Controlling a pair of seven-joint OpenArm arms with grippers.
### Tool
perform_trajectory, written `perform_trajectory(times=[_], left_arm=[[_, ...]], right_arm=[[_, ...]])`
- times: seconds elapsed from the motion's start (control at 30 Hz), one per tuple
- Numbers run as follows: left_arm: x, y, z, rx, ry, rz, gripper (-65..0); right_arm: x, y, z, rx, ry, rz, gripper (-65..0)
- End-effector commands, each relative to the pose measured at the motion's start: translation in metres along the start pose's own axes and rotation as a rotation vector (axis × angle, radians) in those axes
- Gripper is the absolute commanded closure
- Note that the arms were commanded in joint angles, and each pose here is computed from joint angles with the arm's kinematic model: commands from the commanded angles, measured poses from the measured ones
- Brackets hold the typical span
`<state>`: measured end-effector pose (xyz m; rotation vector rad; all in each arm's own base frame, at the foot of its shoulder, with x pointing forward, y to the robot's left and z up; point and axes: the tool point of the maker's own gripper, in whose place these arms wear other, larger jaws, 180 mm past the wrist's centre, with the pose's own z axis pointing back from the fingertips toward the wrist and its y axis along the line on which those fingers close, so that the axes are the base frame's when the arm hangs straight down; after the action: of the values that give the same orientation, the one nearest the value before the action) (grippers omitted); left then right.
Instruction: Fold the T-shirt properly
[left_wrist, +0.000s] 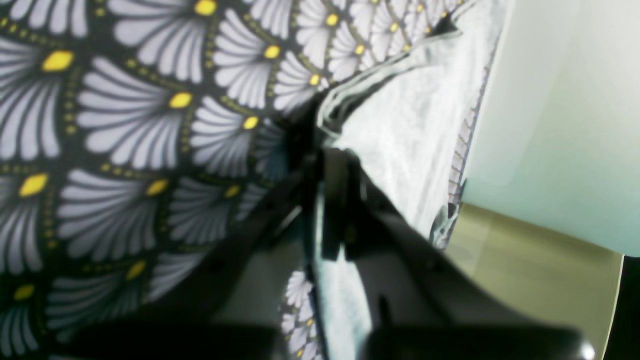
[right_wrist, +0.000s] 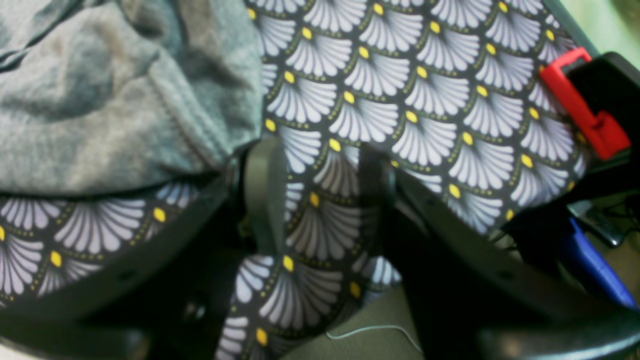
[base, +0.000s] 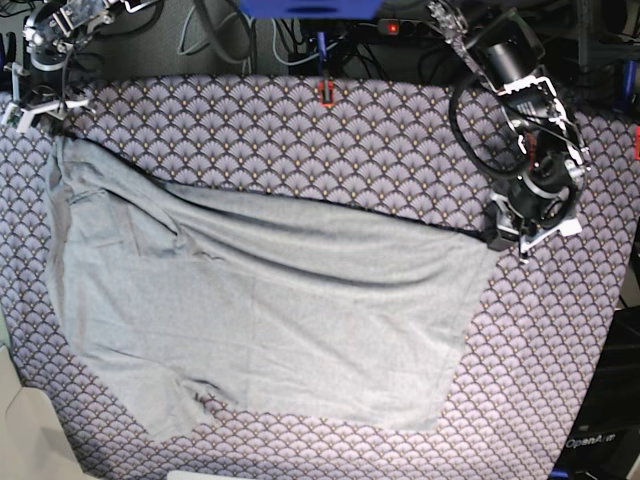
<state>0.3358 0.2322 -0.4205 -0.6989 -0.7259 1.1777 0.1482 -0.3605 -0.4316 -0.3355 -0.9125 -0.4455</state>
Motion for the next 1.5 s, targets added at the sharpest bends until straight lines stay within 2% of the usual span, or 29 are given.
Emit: perform_trajectory(times=[0.0,0.13,0.27,0.5,0.57,0.77,1.17,1.3,1.4,1.47], left_arm=[[0.009,-0.018,0.000,-0.048,-0.018,-0.016,0.0],[0.009,-0.018,0.000,-0.049,-0.018,-0.017,0.0],[0.009,-0.018,0.000,-0.049,-0.018,-0.017,0.0],[0.008,-0.018,0.000,-0.050,-0.017,-0.019,0.0],[0.008,-0.018,0.000,-0.050,-0.017,-0.019,0.0],[0.008,-0.018,0.000,-0.050,-0.017,-0.019,0.0],[0.009,-0.018,0.000,-0.050,-0.017,-0.020,0.0],[0.009,-0.018,0.000,-0.050,-0.017,-0.020,0.0],[0.009,-0.018,0.000,-0.050,-0.017,-0.020,0.0],[0.009,-0.018,0.000,-0.050,-0.017,-0.020,0.0]], right_arm=[[0.003,-0.005,0.002,-0.009,0.002,0.020,-21.3],[0.003,-0.004,0.001,-0.005,0.006,0.030,-21.4],[0.003,0.002,-0.005,-0.002,0.040,0.094,-21.7],[0.009,0.011,-0.010,0.017,0.030,0.111,-33.4],[0.009,0.011,-0.010,0.017,0.030,0.111,-34.8],[0.012,0.024,-0.015,0.053,0.026,0.125,-35.0],[0.018,0.030,-0.021,0.052,0.029,0.151,-35.2],[0.019,0.025,-0.021,0.043,0.026,0.147,-34.8],[0.018,0.010,-0.016,0.001,0.022,0.124,-34.8],[0.027,0.002,-0.012,-0.019,-0.019,0.097,-34.8]])
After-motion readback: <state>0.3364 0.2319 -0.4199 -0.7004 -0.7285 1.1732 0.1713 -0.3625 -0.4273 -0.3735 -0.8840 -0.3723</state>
